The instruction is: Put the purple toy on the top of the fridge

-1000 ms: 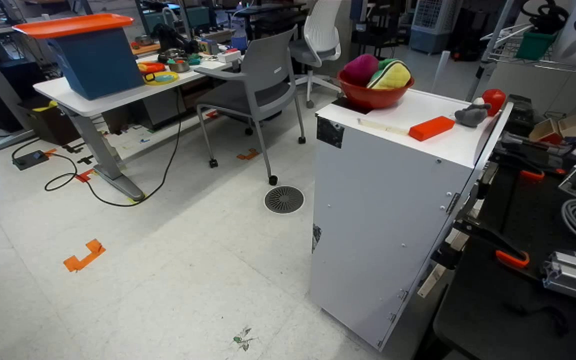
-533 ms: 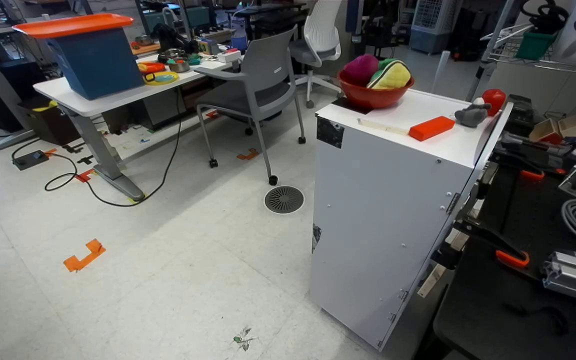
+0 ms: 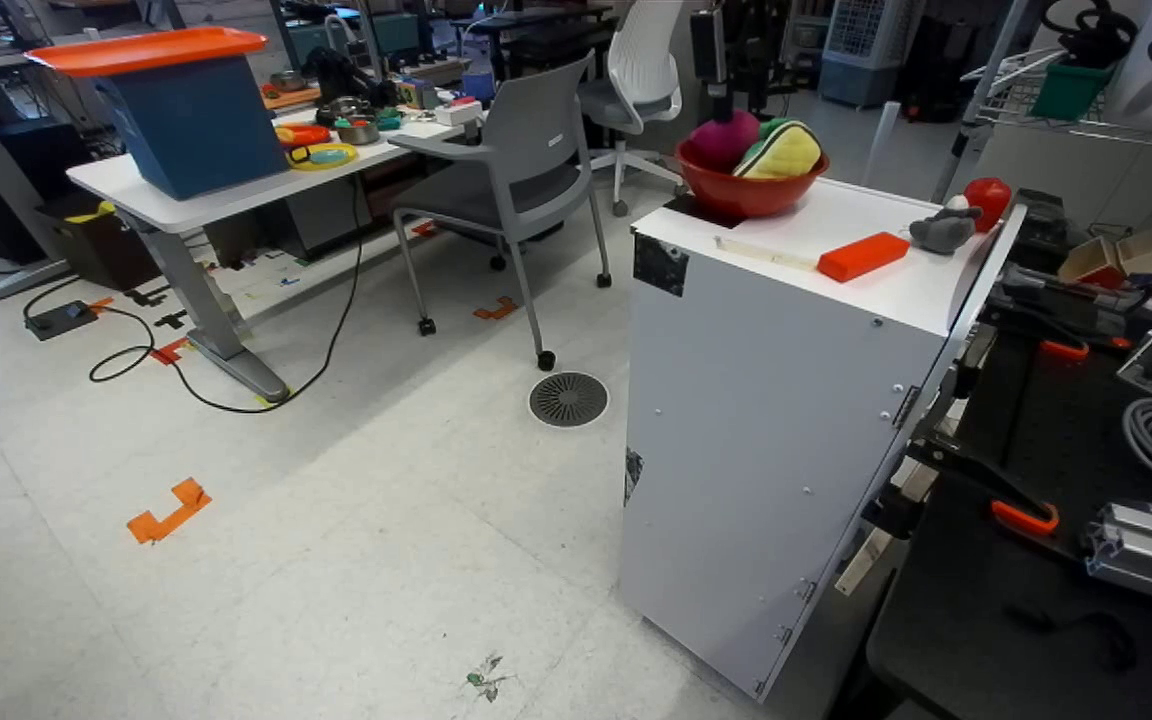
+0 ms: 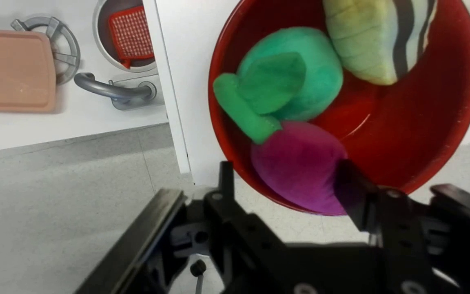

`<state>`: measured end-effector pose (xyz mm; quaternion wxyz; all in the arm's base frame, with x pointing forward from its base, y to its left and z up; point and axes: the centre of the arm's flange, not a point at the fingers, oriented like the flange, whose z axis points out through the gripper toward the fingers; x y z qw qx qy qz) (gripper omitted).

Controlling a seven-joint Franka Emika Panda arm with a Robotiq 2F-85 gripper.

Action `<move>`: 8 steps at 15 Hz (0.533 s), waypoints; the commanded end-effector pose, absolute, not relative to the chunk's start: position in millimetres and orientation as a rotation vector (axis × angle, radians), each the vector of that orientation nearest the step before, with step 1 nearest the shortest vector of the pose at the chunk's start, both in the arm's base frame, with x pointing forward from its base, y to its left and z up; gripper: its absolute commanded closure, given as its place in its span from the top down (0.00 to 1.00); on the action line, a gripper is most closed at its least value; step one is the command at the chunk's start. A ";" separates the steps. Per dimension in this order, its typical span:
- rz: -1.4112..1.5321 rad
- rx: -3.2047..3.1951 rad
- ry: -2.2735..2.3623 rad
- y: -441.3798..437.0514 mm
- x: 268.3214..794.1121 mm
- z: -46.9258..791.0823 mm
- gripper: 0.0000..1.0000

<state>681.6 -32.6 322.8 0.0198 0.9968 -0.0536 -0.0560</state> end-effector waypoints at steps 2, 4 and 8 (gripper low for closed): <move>-0.219 3.087 -0.135 -28.6 694.1 324.2 0.27; -0.225 3.091 -0.140 -29.1 694.2 323.6 0.12; -0.224 3.095 -0.144 -30.2 694.1 325.4 0.00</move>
